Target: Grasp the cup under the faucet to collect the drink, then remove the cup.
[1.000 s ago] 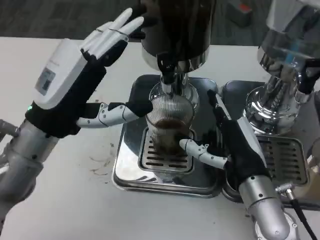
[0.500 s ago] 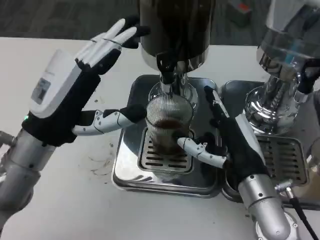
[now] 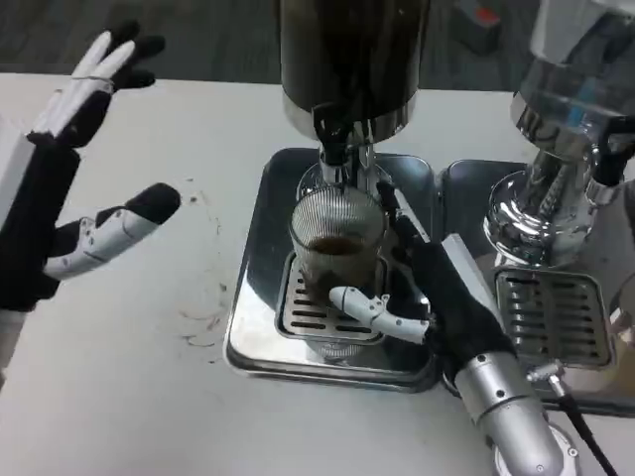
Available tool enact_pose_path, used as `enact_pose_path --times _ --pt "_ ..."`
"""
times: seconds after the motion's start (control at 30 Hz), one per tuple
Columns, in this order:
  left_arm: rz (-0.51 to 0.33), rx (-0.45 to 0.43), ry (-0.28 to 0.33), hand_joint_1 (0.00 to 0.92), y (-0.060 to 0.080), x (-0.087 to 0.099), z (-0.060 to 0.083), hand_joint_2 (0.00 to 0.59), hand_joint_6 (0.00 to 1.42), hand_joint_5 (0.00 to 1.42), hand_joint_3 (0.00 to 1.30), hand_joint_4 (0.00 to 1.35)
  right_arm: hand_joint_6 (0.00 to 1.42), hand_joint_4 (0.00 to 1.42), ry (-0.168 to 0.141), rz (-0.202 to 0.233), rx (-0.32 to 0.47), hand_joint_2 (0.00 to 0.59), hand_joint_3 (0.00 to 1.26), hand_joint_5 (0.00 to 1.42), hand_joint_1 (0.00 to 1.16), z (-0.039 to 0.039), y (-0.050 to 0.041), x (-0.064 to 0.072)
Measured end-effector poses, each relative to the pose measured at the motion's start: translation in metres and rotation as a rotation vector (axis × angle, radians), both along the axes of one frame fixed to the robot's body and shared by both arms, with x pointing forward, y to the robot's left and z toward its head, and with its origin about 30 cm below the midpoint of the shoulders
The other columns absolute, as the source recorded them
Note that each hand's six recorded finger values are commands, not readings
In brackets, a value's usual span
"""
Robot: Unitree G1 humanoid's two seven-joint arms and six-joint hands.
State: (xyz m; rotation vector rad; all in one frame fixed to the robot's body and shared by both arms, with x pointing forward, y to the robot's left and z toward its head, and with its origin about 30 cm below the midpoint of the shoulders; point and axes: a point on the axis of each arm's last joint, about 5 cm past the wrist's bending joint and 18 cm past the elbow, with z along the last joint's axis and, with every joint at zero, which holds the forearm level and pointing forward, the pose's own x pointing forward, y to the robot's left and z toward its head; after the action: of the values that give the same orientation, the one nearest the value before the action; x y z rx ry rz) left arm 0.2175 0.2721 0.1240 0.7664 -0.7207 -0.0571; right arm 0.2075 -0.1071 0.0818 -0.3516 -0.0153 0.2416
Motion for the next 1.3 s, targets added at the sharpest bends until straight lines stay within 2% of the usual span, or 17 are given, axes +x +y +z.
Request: enact_pose_path --times 0.1,0.2,0.37,0.53,0.73,0.97,1.3 --pt "0.027 -0.012 0.014 0.000 0.005 -0.005 -0.003 0.138 0.13 0.23 0.16 0.03 0.08 0.00 0.002 0.006 -0.001 0.226 0.00 0.00 0.77 0.0000 -0.0003 0.000" --pt "0.070 -0.019 0.054 0.000 0.009 -0.009 -0.008 0.154 0.11 0.22 0.12 0.02 0.08 0.00 0.008 0.009 -0.002 0.226 0.00 0.00 0.77 -0.0006 -0.0013 0.000" --pt "0.163 -0.003 0.216 0.000 0.019 -0.022 -0.030 0.153 0.09 0.21 0.11 0.01 0.08 0.00 0.022 0.017 0.001 0.226 0.00 0.00 0.77 -0.0030 -0.0004 0.000" --pt "0.180 0.043 0.378 0.000 0.021 -0.038 -0.053 0.156 0.09 0.20 0.11 0.01 0.07 0.00 0.020 0.024 0.020 0.220 0.00 0.00 0.78 -0.0040 0.0026 0.003" --pt "0.170 0.082 0.467 0.000 0.020 -0.044 -0.066 0.158 0.09 0.20 0.10 0.01 0.06 0.00 0.027 0.010 0.059 0.217 0.00 0.00 0.78 -0.0081 0.0092 0.005" --pt "0.158 0.096 0.514 0.000 0.018 -0.048 -0.073 0.160 0.09 0.19 0.10 0.01 0.05 0.00 0.018 -0.013 0.079 0.215 0.00 0.00 0.81 -0.0105 0.0167 0.011" --pt "0.152 0.099 0.549 0.000 0.017 -0.056 -0.079 0.160 0.09 0.19 0.12 0.02 0.09 0.00 0.011 -0.009 0.087 0.216 0.00 0.00 0.86 -0.0134 0.0239 0.015"
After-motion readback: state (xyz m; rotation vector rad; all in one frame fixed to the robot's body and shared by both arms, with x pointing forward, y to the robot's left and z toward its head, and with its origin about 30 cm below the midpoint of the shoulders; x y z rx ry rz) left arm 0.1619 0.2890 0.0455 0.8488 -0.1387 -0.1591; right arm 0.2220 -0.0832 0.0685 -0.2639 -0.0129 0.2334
